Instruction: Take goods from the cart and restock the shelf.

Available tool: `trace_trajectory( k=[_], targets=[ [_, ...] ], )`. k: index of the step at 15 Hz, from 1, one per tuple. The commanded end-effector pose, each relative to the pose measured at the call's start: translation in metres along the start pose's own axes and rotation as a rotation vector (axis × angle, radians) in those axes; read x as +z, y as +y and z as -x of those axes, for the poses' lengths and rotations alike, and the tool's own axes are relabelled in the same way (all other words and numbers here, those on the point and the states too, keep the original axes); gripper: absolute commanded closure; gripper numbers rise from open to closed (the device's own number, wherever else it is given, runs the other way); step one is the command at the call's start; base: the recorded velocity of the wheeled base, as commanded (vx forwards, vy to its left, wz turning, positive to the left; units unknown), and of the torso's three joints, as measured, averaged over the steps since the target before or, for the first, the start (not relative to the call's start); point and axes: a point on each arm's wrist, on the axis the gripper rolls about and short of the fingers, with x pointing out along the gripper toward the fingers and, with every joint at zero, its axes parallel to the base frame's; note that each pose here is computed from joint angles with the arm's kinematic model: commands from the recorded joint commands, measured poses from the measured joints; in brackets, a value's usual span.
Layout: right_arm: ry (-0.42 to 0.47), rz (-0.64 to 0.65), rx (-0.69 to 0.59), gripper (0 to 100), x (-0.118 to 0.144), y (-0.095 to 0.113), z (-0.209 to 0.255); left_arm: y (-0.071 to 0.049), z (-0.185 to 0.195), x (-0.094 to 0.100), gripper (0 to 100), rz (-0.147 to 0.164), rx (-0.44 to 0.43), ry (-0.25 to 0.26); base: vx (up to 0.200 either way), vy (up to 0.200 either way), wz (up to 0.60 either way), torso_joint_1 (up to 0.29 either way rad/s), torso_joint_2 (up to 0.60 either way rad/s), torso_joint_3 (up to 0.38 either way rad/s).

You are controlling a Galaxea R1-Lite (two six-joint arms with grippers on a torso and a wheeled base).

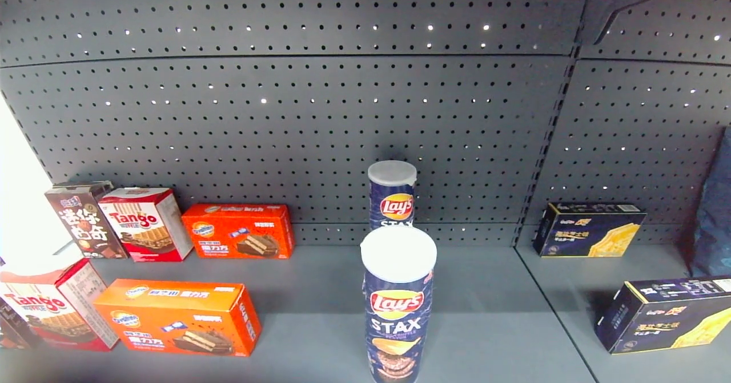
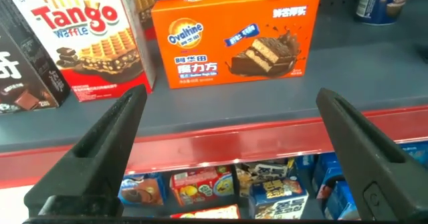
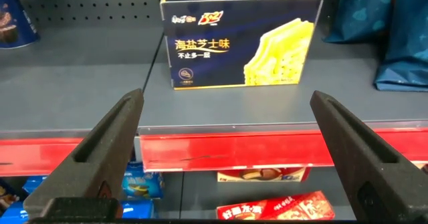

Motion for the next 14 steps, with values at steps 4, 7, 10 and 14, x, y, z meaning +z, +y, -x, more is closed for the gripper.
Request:
trace_trajectory(
  k=[4,7,10,14],
  targets=[
    [0.002,0.0,0.0,0,0.0,0.0,-0.0002,0.0,-0.0001,0.0,0,0.001,0.0,0.002,0.0,0.0,0.0,0.0,0.0,0.0],
    [0.002,0.0,0.0,0,0.0,0.0,-0.0002,0.0,-0.0001,0.0,0,-0.001,0.0,0.002,0.0,0.0,0.0,0.0,0.0,0.0],
    [0.002,0.0,0.0,0,0.0,0.0,-0.0002,0.0001,-0.0001,0.0,0,0.009,0.006,0.002,0.0,0.0,0.0,0.0,0.0,0.0],
    [0.002,0.0,0.0,0,0.0,0.0,-0.0002,0.0001,-0.0001,0.0,0,0.009,0.006,0.002,0.0,0.0,0.0,0.0,0.0,0.0]
  ],
)
